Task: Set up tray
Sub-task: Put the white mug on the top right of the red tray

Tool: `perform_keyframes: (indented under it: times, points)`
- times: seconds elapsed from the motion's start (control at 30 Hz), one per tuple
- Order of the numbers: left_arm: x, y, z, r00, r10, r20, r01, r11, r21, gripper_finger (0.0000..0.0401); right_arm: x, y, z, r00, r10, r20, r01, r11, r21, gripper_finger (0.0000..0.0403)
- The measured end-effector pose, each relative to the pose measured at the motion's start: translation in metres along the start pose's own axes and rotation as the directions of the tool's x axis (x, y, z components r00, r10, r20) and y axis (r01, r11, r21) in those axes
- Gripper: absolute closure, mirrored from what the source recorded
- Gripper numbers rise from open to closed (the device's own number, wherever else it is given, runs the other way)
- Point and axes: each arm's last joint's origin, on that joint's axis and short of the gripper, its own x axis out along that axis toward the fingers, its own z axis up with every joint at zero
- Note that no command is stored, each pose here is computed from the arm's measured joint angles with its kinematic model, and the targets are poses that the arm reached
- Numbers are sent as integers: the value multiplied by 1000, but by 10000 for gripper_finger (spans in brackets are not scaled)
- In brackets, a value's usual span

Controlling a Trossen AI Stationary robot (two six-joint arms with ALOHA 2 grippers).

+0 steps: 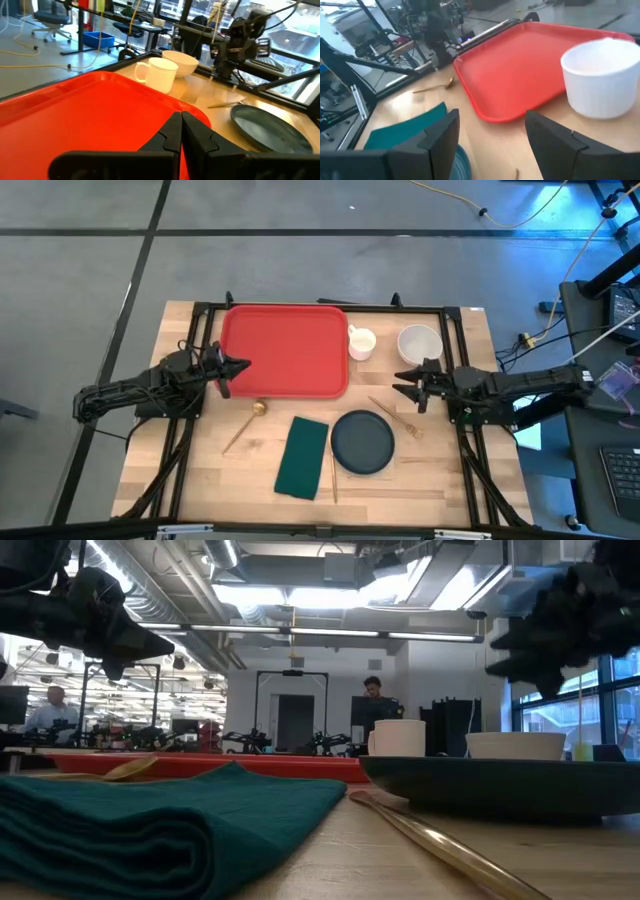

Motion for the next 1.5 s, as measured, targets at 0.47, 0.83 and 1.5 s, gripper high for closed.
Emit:
perform_keyframes:
  times: [0.47,0.83,1.5]
  points:
    - [0,1,1,1000,20,10,-20,1000,-1,397,43,48,70,889,-236,-393,198,971,-137,176]
    - [0,1,0,1000,20,9,-20,1000,-1,397,83,53,91,833,-340,-437,300,940,-160,176]
    - [0,0,0,1000,19,9,-20,996,89,397,149,-60,144,612,-595,-521,630,765,-133,220]
